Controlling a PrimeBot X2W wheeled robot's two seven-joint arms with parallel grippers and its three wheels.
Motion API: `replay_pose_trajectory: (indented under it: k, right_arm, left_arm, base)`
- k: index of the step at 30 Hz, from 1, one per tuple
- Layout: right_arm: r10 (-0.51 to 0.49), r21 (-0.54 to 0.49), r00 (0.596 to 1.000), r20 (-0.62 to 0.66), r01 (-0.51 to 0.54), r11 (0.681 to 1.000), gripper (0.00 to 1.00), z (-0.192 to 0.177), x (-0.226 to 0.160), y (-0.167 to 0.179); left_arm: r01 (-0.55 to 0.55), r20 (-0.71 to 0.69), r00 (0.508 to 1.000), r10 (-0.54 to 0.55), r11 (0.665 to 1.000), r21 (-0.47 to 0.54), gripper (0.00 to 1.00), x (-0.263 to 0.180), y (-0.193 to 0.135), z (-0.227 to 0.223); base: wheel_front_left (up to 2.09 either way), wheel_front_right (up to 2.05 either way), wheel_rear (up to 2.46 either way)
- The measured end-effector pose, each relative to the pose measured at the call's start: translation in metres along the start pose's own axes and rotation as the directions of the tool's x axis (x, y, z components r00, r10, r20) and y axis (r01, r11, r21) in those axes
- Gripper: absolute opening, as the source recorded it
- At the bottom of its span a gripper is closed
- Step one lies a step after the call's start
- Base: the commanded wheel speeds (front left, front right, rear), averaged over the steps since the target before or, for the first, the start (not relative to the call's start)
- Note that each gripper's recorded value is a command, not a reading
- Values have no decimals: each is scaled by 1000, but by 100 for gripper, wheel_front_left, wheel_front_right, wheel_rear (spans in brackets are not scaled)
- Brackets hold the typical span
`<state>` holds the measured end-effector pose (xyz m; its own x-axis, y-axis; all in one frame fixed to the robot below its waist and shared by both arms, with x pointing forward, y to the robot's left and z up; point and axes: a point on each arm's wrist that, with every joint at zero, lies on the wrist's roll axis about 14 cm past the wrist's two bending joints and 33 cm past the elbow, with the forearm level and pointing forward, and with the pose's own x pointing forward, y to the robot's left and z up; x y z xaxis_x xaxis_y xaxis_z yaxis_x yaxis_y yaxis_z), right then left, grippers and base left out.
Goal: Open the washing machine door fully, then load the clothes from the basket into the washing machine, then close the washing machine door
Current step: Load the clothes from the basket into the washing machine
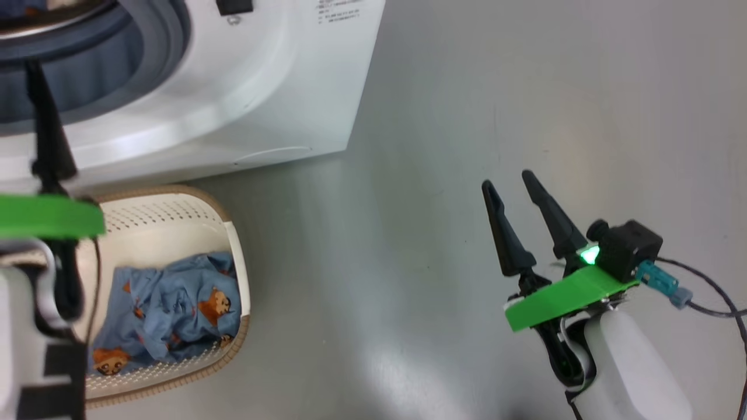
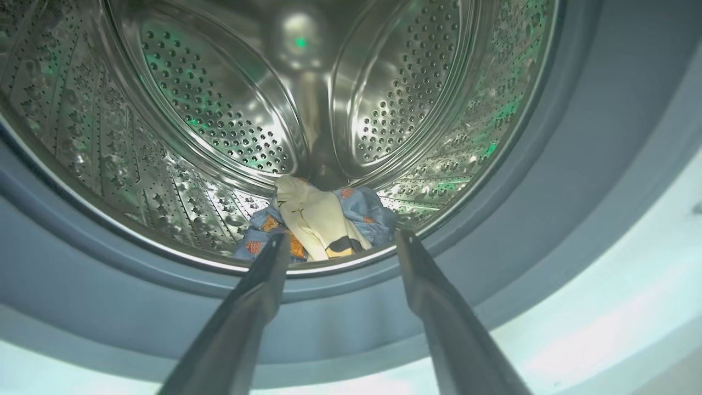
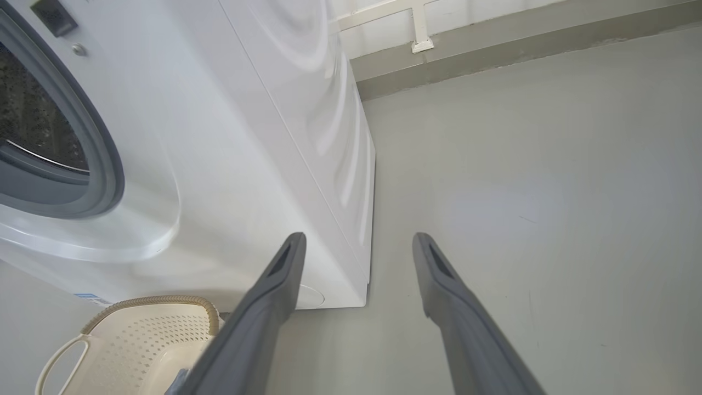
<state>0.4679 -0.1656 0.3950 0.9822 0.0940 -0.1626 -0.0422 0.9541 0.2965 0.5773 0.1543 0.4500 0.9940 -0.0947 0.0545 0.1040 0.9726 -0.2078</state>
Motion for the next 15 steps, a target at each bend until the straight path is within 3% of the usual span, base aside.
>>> replay_pose_trajectory:
  k: [15]
  right_arm:
    - [17,-33,998,61,-15,999,100,28,-14,9]
  left_arm:
    - [-42,-30,999,42,999,-13,100,-60,-7,-2]
  base:
    - [0,0,0]
